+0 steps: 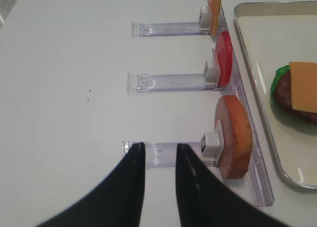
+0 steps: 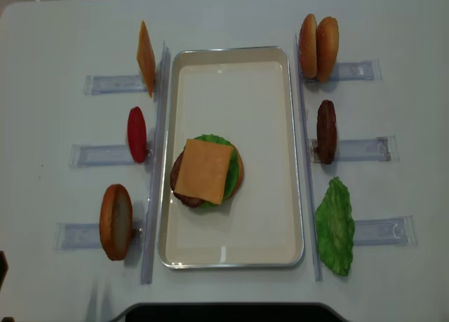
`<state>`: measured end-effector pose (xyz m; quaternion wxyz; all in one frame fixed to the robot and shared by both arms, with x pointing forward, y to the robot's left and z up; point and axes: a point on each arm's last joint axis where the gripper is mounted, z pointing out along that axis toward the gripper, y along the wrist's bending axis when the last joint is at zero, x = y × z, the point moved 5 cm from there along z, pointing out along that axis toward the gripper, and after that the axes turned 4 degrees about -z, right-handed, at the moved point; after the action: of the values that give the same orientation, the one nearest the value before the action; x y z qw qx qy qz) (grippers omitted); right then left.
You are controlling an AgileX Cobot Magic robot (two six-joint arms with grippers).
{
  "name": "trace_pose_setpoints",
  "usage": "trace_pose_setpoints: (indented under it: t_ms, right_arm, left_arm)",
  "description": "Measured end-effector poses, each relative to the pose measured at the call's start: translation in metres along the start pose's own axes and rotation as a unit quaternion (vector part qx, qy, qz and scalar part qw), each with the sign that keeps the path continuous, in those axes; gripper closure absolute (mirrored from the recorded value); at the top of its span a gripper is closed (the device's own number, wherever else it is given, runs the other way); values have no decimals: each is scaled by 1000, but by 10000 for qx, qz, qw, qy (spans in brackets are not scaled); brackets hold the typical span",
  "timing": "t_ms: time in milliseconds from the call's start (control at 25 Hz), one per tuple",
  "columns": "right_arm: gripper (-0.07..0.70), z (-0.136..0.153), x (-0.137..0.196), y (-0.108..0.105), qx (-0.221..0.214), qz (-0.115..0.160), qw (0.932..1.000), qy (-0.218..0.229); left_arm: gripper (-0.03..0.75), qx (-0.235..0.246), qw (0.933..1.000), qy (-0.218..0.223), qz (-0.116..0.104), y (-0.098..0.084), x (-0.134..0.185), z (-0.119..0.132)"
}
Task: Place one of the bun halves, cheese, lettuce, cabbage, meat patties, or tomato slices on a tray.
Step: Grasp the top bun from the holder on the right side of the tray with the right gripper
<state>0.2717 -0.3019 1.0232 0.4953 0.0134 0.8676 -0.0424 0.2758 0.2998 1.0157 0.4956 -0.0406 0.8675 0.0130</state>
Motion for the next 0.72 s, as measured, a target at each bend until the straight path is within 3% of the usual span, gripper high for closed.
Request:
trace_pose_setpoints:
  t_ms: [720]
  right_arm:
    - [148, 0, 0, 0, 0, 0, 10000, 0]
  left_arm:
    - [555, 0, 10000, 0, 0, 0, 0, 0]
